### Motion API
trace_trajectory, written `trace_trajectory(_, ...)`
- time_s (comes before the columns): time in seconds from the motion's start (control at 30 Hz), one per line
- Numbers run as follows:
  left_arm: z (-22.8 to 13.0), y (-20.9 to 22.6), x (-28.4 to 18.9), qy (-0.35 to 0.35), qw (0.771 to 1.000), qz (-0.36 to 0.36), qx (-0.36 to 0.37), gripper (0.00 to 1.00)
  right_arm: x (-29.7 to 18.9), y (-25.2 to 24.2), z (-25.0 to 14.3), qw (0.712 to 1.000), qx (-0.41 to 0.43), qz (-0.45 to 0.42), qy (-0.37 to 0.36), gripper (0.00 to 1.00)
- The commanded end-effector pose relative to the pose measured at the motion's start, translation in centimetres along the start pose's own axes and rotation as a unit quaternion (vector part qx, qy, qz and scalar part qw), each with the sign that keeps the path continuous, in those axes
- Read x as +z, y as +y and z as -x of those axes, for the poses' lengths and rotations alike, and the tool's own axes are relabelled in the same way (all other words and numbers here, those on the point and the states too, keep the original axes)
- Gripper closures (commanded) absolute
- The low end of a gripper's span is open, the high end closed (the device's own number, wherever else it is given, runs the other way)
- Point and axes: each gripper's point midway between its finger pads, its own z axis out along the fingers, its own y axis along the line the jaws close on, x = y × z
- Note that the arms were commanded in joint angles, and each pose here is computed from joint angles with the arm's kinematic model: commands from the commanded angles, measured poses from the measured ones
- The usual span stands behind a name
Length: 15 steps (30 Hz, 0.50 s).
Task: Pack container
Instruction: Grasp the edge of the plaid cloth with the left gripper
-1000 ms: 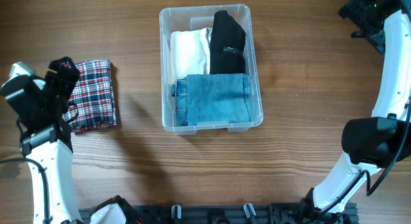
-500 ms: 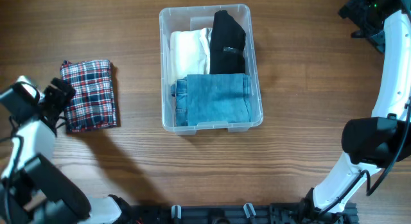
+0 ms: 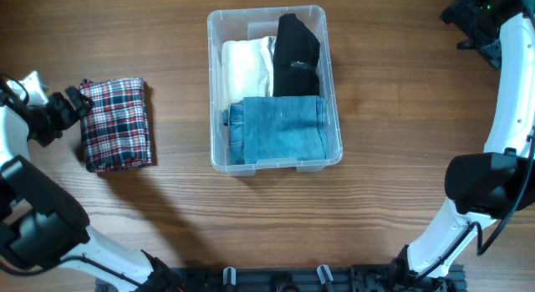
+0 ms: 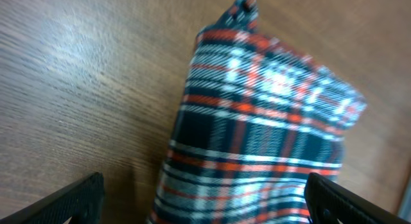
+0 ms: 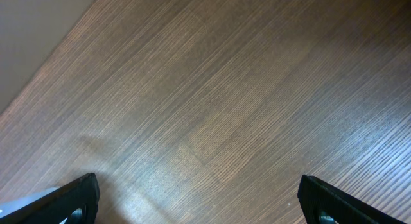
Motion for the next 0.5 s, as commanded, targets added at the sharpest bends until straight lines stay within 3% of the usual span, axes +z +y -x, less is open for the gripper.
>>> trace_trajectory(0.0, -0.6, 1.9, 1.0, 0.016, 1.000, 0.010, 0.016, 0.00, 0.6, 0.1, -0.2, 1.000, -0.001, -0.004, 0.005, 0.01)
trace_trajectory(0.47, -2.9, 0.1, 3.8, 0.059, 0.994, -0.094, -0.002, 0.00, 0.6, 0.1, -0.2, 1.000, -0.001, -0.004, 0.005, 0.00)
